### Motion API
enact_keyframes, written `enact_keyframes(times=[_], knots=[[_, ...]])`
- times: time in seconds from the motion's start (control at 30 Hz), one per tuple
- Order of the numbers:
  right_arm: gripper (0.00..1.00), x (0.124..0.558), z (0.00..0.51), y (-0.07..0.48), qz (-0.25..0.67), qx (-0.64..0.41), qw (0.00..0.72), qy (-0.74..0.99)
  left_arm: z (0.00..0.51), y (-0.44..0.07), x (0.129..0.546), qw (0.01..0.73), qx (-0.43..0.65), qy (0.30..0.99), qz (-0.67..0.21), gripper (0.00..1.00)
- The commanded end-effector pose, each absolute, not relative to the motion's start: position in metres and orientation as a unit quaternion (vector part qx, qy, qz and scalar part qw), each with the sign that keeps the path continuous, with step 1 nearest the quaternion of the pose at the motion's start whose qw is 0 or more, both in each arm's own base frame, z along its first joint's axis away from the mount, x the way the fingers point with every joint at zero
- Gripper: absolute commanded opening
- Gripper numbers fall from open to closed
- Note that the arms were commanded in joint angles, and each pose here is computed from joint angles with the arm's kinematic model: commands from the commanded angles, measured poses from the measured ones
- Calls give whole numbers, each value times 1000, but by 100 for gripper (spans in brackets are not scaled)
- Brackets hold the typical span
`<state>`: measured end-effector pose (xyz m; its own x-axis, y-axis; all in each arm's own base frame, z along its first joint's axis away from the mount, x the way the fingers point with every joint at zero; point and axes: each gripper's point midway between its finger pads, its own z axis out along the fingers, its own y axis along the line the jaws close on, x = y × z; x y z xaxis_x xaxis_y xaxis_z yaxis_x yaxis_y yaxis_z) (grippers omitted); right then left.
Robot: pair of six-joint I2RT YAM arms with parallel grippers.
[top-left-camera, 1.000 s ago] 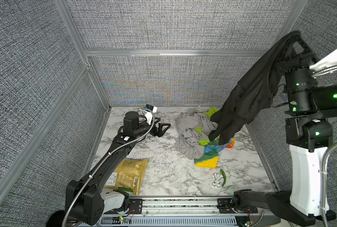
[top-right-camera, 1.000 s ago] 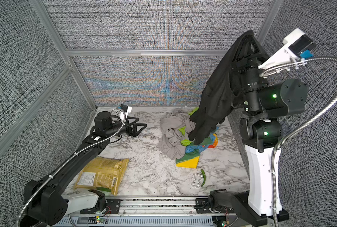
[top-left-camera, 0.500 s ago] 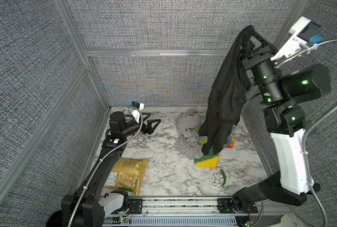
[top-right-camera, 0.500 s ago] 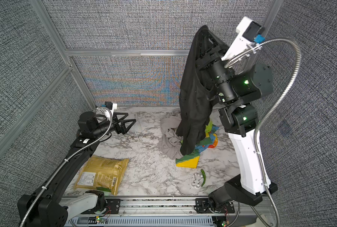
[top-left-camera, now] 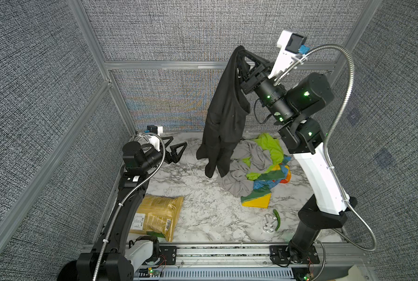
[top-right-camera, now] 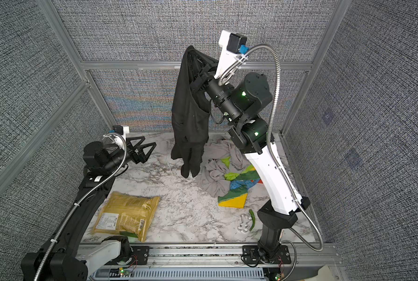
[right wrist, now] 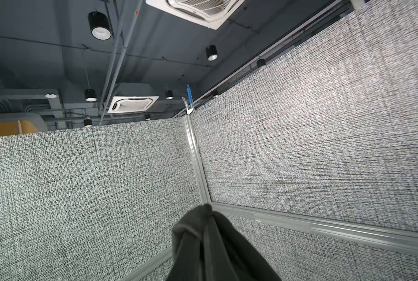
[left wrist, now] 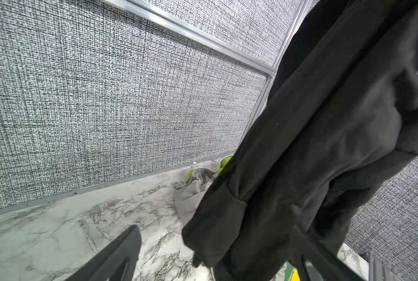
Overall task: Pick out a specific cloth from the pile
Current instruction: 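Lift the black shirt high above the pile with the right gripper, then carry the black shirt toward the left gripper and lower it to the table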
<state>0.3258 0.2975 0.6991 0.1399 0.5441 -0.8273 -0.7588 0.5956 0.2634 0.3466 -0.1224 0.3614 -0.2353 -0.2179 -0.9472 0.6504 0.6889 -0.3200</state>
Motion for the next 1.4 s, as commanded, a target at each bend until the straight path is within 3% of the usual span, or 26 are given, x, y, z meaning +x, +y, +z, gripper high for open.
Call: enact_keyframes(times=[0.0,0.5,1.07,1.37], knots=[[0,327,702,308,448,-108,751,473,379,-116,345,629,154,674,-355,99],[0,372,620,383,475,-141,672,550,380,-94,339,656,140,683,-290,98],[0,370,604,410,515,-189,635,544,374,-96,342,652,139,683,-298,98],[0,400,527,438,504,-191,580,611,373,-94,342,653,136,684,-294,97]])
